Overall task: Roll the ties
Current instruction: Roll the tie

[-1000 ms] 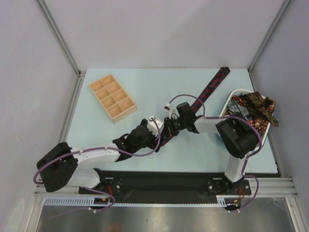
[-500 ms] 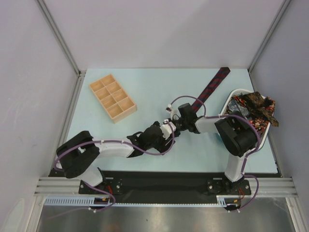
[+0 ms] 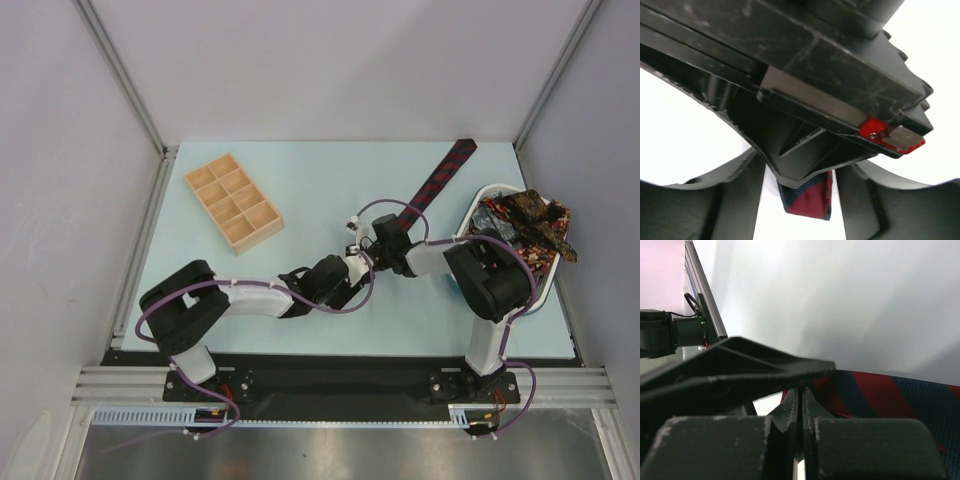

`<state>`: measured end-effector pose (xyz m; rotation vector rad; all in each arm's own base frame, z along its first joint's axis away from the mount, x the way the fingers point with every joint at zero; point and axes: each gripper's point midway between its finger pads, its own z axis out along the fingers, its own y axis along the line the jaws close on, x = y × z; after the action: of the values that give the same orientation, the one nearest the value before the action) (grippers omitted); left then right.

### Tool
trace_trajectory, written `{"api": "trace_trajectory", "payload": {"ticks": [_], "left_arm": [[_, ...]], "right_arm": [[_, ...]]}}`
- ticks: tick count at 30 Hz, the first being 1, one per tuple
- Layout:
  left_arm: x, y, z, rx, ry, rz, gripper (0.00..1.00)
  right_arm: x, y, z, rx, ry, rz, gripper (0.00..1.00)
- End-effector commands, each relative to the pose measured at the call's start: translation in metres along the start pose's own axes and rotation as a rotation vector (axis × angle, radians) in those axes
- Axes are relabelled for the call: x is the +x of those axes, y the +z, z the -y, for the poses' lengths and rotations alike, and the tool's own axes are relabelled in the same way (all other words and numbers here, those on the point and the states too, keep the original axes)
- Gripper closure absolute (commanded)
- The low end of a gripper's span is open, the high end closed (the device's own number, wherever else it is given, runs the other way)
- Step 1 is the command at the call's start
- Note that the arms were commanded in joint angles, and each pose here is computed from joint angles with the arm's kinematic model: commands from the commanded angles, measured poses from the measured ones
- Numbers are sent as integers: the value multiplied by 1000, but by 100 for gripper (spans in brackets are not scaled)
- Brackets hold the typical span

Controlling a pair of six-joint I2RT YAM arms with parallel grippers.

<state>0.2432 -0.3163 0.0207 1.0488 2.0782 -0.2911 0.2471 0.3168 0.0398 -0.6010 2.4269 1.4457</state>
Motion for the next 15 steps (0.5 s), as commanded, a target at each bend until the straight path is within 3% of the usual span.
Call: {"api": "trace_trajectory", "payload": {"ticks": [1,6,15], "left_arm": [[-5,2,9,42,19,-10,42],[2,-1,22,125,45,-34,57],[14,-8,28,133,63,-61,53]], "right_arm": [[-2,0,-1,-26,-3,10,99],[-3,-1,1,-24,1,14,99],[-13,-3,3,-16,-9,26,99]]}}
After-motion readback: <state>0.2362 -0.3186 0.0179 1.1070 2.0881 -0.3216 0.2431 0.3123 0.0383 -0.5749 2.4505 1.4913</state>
